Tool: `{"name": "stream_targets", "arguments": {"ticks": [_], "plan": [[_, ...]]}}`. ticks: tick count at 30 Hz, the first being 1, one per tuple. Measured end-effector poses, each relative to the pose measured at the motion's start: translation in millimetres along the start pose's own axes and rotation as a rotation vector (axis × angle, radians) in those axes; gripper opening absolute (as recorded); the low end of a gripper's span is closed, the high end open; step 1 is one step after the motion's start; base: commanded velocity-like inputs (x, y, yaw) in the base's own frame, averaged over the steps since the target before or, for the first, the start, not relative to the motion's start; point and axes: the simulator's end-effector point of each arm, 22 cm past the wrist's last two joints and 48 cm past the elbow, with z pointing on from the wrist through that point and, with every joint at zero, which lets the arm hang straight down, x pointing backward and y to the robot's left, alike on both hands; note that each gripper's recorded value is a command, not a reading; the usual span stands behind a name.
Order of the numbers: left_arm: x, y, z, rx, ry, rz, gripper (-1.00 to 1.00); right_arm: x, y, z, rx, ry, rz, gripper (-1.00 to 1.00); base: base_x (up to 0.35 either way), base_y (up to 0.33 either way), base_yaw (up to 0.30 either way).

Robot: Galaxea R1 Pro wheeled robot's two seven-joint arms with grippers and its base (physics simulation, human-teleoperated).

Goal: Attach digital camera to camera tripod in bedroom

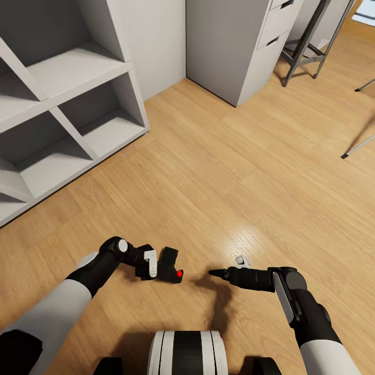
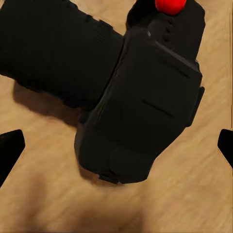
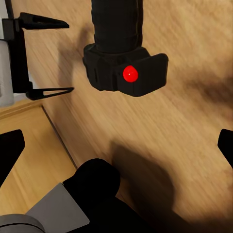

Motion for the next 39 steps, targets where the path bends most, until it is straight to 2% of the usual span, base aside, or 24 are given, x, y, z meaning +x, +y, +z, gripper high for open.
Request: {"name": "stream_targets", "arguments": {"ticks": [4,12,21,39], "plan": [[-6.7,-0.5,2.9,-0.003,0.001,0.014,1.00,0.0,0.0,0.0,0.000,0.000,0.000,1.00,0.000,0.000,0.000],[-2.8,8.6,5.3,-0.048,0.049,0.056,1.00,0.0,0.0,0.0,0.000,0.000,0.000,1.00,0.000,0.000,0.000],[-3.1,11.7,6.1,-0.064,0.056,0.069,1.00,0.0,0.0,0.0,0.000,0.000,0.000,1.00,0.000,0.000,0.000],[11.2,0.3,15.5,-0.035,0.077,0.045,1.00,0.0,-0.1,0.0,0.000,0.000,0.000,1.00,0.000,0.000,0.000]]}}
